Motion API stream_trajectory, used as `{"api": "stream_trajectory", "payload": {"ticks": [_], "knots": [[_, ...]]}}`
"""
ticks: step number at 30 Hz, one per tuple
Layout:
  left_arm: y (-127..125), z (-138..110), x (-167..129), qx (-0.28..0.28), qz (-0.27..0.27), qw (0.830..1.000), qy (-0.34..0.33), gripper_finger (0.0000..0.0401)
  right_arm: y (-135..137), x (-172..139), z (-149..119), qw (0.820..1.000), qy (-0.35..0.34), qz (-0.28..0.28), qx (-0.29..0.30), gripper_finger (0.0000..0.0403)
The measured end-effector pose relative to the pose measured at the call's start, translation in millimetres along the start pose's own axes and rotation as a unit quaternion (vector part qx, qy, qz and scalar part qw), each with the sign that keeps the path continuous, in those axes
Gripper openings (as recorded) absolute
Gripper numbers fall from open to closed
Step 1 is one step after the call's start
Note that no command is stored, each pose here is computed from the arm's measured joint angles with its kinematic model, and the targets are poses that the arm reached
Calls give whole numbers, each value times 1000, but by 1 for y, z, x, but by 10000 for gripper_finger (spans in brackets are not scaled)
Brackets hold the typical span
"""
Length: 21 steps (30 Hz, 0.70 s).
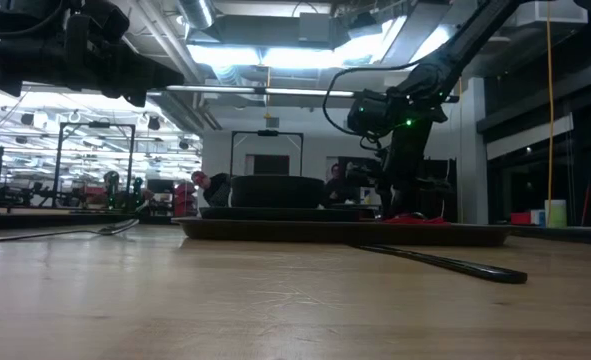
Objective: Set up tray
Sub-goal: Put the black fork on the red table napkin
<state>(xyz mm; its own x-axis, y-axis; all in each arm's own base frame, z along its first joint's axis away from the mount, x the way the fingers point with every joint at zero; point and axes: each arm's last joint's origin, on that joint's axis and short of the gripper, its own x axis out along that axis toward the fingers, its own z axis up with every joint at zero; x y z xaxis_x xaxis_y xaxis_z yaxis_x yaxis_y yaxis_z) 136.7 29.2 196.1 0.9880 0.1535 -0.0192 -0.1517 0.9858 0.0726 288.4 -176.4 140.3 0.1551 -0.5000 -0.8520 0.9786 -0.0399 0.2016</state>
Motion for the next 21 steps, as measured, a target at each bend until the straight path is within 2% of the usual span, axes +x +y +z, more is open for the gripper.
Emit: {"api": "stream_trajectory", "payload": {"ticks": [6, 21], "knots": [[0, 0, 0, 0, 0, 1000, 0, 6, 1, 13, -6, 1000, 10, -5, -3, 22], [0, 0, 0, 0, 0, 1000, 0, 6, 2, 13, -5, 1000, 12, 7, -1, 22]]}}
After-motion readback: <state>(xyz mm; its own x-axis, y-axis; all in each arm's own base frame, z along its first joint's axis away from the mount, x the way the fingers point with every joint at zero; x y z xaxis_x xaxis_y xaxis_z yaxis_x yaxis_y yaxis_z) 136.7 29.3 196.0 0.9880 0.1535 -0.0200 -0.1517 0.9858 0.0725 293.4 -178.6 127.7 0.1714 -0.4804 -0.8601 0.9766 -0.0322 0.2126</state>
